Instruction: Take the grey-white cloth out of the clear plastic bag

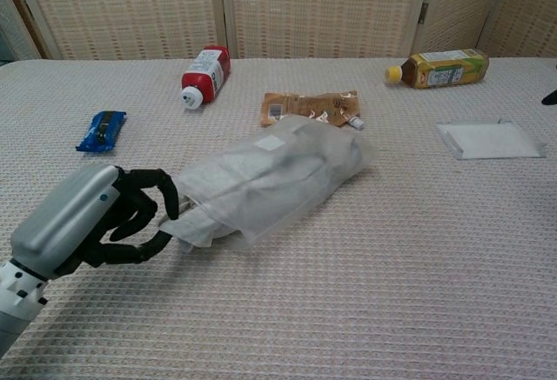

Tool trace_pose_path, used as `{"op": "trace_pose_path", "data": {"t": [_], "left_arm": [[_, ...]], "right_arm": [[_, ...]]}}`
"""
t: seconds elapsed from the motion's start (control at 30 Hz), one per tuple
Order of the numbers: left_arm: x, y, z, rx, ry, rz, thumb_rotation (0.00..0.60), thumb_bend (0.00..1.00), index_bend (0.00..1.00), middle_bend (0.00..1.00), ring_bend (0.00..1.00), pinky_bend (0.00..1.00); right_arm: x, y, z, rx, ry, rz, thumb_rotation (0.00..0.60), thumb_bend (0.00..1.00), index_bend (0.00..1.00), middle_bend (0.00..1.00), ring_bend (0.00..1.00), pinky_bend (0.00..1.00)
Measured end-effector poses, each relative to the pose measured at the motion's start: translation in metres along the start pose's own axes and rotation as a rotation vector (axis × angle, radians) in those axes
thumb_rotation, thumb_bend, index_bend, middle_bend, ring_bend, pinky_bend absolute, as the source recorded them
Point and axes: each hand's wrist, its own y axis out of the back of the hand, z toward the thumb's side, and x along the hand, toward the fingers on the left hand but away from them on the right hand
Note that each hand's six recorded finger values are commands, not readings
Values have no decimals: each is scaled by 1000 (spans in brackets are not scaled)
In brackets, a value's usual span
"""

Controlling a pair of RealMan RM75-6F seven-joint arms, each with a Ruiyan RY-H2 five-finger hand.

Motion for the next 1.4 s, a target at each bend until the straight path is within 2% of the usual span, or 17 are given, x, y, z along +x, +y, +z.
{"op": "trace_pose_path", "data": {"t": [0.23,0.63,0.93,1.17,1.27,1.4], "left_arm": [[-5,8,-1,-8,11,5,600,564,719,1000,1000,1000],[-6,19,-8,4,20,12,600,564,719,1000,1000,1000],[-4,23,-8,5,17,15,600,563,719,1000,1000,1000],[-1,28,-9,10,13,24,600,563,720,1000,1000,1000],[-1,29,-9,11,13,23,600,563,720,1000,1000,1000],[0,31,-10,12,14,28,600,566,719,1000,1000,1000]], "right_arm": [[-59,-37,24,-22,-36,-5,600,124,467,23,0,0],[-126,-85,67,-160,-88,-9,600,124,482,28,0,0],[-153,-98,96,-197,-78,-4,600,156,513,28,0,0],[-160,-106,106,-189,-75,7,600,194,530,31,0,0],[-163,-109,107,-186,-81,10,600,232,531,32,0,0],[-168,-112,108,-180,-86,16,600,339,554,35,0,0]]}}
